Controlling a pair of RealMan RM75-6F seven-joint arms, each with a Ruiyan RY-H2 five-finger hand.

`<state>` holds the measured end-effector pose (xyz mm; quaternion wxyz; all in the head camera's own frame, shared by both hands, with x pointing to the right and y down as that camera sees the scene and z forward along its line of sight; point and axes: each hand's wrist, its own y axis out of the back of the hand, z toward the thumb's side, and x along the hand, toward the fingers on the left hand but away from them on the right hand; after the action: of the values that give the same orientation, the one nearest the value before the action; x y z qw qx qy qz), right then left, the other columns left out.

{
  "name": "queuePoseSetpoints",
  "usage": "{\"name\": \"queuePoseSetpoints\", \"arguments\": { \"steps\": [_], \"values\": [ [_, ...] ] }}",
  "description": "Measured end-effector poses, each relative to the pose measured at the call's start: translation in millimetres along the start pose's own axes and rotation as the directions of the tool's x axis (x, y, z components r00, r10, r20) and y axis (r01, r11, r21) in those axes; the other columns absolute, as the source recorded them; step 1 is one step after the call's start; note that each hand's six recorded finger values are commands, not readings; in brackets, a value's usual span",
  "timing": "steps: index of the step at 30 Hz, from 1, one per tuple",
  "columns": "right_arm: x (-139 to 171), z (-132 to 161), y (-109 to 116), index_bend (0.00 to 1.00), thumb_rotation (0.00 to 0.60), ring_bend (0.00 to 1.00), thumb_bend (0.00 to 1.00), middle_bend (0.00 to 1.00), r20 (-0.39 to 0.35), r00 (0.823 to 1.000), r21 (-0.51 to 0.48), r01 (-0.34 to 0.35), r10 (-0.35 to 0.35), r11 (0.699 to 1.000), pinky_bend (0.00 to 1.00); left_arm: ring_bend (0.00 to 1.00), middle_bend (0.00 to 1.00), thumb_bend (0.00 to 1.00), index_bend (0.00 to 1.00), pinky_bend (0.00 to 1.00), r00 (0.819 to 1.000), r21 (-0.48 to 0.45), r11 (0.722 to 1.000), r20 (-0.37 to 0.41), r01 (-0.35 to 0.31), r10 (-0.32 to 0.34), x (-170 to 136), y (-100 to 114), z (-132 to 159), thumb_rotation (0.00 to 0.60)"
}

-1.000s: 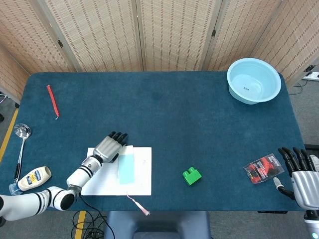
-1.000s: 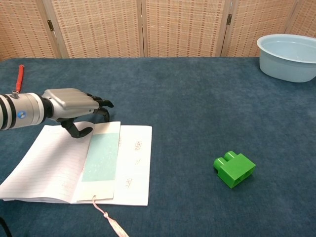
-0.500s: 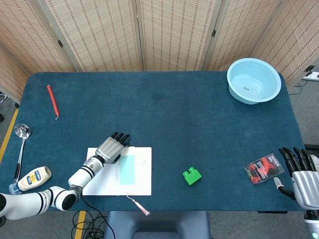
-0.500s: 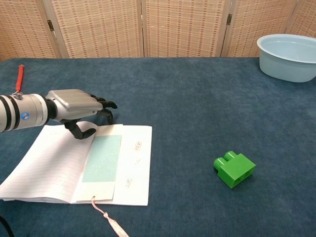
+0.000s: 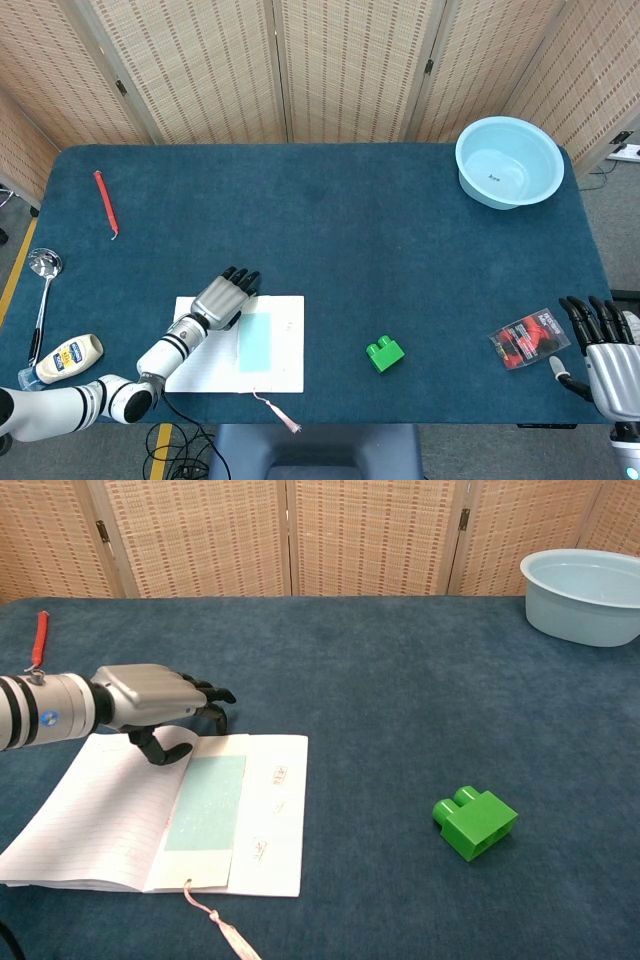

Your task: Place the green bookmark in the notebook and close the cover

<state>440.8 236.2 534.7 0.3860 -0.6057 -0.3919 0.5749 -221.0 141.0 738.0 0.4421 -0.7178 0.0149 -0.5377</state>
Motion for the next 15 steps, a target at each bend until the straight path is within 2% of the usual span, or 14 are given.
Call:
{"name": "queuePoseSetpoints", "arguments": {
  "steps": [8, 12, 15],
  "values": [
    [-0.1, -0.2, 1.8, 0.11, 0.6, 0.0, 0.23, 0.12, -0.001, 1.0, 0.0, 0.005, -0.005, 1.0, 0.05, 0.0, 0.0, 0.59, 0.22, 0.12, 0.999, -0.043, 0.998, -0.024, -0.037, 0.036, -4.6, 9.3, -9.3, 0.534],
    [-0.1, -0.5, 2.9, 0.11, 0.6, 0.0, 0.23, 0.12, -0.002, 1.0, 0.0, 0.009, -0.009, 1.0, 0.05, 0.0, 0.0, 0.59, 0.2, 0.12, 0.997, -0.063, 0.996, -0.038, -0.064, 0.062, -10.4, 13.8, -17.2, 0.593],
    [-0.4, -0.5, 2.9, 0.11, 0.6, 0.0, 0.23, 0.12, -0.005, 1.0, -0.001, 0.008, -0.008, 1.0, 0.05, 0.0, 0.0, 0.57, 0.19, 0.12, 0.995, -0.079, 0.993, -0.049, -0.092, 0.088, -17.2, 15.4, -23.3, 0.6]
  ]
}}
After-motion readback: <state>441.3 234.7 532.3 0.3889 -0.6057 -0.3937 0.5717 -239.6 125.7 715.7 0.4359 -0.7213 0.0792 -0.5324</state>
